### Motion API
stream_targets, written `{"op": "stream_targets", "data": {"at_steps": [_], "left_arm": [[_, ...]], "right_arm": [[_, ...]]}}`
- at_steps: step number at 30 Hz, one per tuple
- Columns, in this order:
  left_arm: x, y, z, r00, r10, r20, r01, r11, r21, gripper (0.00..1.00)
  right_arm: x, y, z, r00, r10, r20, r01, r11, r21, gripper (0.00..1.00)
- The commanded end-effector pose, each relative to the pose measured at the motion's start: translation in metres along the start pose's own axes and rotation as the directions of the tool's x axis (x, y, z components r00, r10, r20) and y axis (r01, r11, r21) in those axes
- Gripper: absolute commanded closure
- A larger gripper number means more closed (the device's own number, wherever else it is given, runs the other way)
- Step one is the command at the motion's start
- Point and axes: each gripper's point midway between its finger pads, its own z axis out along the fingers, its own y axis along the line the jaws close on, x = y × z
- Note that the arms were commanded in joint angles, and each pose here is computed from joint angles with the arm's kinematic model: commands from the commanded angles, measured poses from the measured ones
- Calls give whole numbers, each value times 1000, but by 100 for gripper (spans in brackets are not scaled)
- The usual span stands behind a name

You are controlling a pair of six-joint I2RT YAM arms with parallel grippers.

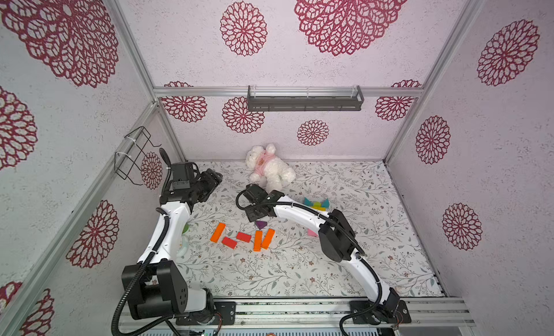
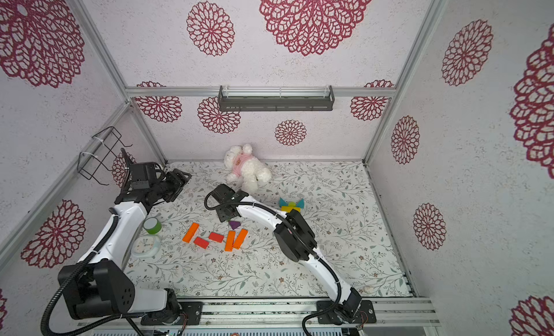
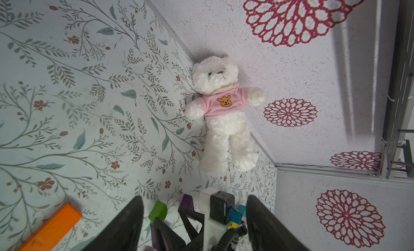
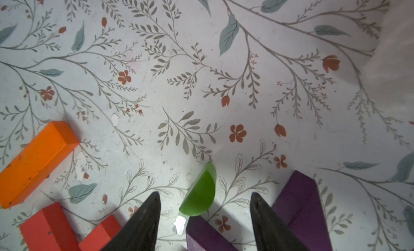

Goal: Assemble a carrot with building blocks
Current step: Pick up the building block from the center of the board.

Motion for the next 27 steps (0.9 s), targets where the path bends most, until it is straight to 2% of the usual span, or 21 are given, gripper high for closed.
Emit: {"op": "stream_targets", "data": {"at_steps": [1,10,27], "left_arm": [[-2,-1,-2,1000,-4,10,3,1000,21,26],[-2,-1,-1,1000,-10,8,10,1000,25,26],[-4,1,-2,1000,-17,11,17,1000,23,25]], "right_arm": [[-3,2,-5,1000,10,2,-10,1000,7,40],[6,5,8,1000,7,-21,-7,1000,-10,52],[7,4,22,1000,-3,-16,3,1000,-6,66]]}}
